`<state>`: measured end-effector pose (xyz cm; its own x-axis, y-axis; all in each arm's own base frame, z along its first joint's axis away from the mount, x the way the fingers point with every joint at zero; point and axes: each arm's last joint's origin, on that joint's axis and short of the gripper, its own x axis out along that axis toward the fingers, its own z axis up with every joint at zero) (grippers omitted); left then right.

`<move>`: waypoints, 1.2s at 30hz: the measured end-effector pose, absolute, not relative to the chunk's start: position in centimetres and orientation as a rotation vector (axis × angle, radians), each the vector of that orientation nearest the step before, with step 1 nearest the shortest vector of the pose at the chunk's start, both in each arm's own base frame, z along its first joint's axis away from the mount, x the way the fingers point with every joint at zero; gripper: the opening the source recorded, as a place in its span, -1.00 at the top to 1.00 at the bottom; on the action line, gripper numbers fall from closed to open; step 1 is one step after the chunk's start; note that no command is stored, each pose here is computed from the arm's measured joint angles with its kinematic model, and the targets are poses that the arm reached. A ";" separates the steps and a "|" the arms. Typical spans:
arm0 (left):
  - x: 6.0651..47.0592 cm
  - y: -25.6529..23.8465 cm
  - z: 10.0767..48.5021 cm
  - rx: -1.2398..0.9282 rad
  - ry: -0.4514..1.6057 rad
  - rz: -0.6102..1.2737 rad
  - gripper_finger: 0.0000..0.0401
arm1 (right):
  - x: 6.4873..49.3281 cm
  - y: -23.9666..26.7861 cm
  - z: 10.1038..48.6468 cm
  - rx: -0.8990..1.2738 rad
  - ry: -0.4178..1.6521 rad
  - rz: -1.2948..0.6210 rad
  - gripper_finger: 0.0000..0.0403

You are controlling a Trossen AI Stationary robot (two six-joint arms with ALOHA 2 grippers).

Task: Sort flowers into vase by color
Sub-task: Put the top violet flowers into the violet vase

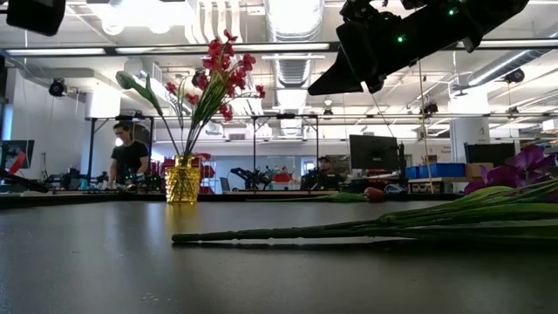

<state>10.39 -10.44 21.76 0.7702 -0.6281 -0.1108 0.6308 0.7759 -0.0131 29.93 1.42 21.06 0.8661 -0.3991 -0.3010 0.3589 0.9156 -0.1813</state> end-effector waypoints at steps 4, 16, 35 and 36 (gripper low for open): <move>10.9 -11.1 20.9 0.040 0.150 -0.676 0.97 | 29.9 1.4 21.1 -0.121 0.341 -0.398 0.94; 11.4 -11.7 19.4 0.034 0.163 -0.676 0.97 | 29.9 1.4 21.1 -0.121 0.340 -0.398 0.94; 10.2 -11.2 16.6 -0.009 0.143 -0.602 0.97 | 29.9 1.4 21.1 -0.121 0.340 -0.397 0.94; 10.1 -11.2 16.5 -0.006 0.145 -0.597 0.97 | 29.9 1.4 21.1 -0.121 0.340 -0.397 0.94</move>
<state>10.13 -11.24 16.52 0.8172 -0.5604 -0.1342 0.5596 0.8274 -0.0479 29.93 1.42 21.06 0.8663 -0.3988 -0.3008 0.3585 0.9157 -0.1814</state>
